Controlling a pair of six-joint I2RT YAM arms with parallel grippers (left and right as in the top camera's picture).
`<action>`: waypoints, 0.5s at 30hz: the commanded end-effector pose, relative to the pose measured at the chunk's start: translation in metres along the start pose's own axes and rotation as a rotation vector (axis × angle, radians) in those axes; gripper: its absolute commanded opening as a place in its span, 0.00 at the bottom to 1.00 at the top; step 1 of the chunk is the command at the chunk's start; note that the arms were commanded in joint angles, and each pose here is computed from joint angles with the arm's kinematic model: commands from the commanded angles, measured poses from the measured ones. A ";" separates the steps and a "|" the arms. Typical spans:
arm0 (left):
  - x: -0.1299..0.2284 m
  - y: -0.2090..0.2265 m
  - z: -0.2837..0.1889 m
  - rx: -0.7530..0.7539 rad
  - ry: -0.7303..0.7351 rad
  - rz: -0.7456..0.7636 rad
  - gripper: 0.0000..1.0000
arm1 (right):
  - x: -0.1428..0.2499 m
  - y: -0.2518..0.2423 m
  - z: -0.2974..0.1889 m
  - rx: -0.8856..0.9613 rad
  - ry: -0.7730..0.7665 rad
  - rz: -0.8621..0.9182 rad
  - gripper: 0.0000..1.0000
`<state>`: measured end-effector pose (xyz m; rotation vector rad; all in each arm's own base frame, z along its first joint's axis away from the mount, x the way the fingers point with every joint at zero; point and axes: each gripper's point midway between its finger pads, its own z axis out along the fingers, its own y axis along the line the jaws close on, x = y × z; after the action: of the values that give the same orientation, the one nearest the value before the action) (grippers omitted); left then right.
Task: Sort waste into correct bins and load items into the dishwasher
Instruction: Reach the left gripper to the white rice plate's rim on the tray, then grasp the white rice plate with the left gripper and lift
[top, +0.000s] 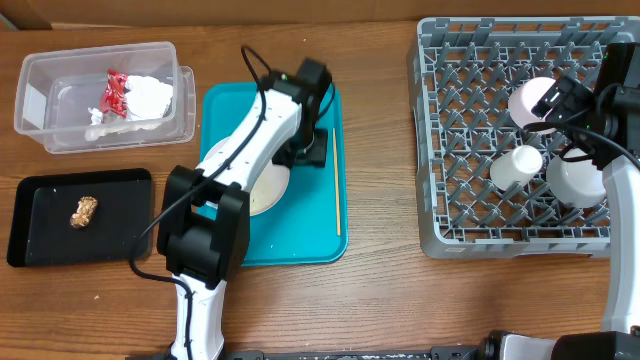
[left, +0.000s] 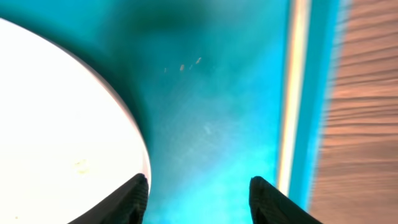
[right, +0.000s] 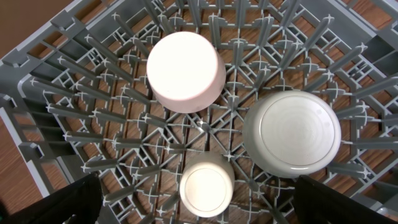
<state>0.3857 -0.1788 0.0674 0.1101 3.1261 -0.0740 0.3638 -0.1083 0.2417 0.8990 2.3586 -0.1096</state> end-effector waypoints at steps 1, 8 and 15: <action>-0.016 0.004 -0.031 -0.020 -0.060 -0.022 0.63 | -0.004 -0.001 -0.002 0.004 -0.015 0.005 1.00; -0.010 0.030 -0.019 -0.144 -0.037 -0.086 0.62 | -0.004 -0.001 -0.002 0.004 -0.015 0.005 1.00; 0.004 0.033 0.023 -0.162 -0.008 -0.131 0.55 | -0.004 -0.001 -0.002 0.004 -0.015 0.005 1.00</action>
<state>0.3930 -0.1528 0.0623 -0.0306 3.0893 0.1124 0.3639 -0.1084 0.2418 0.8989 2.3577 -0.1099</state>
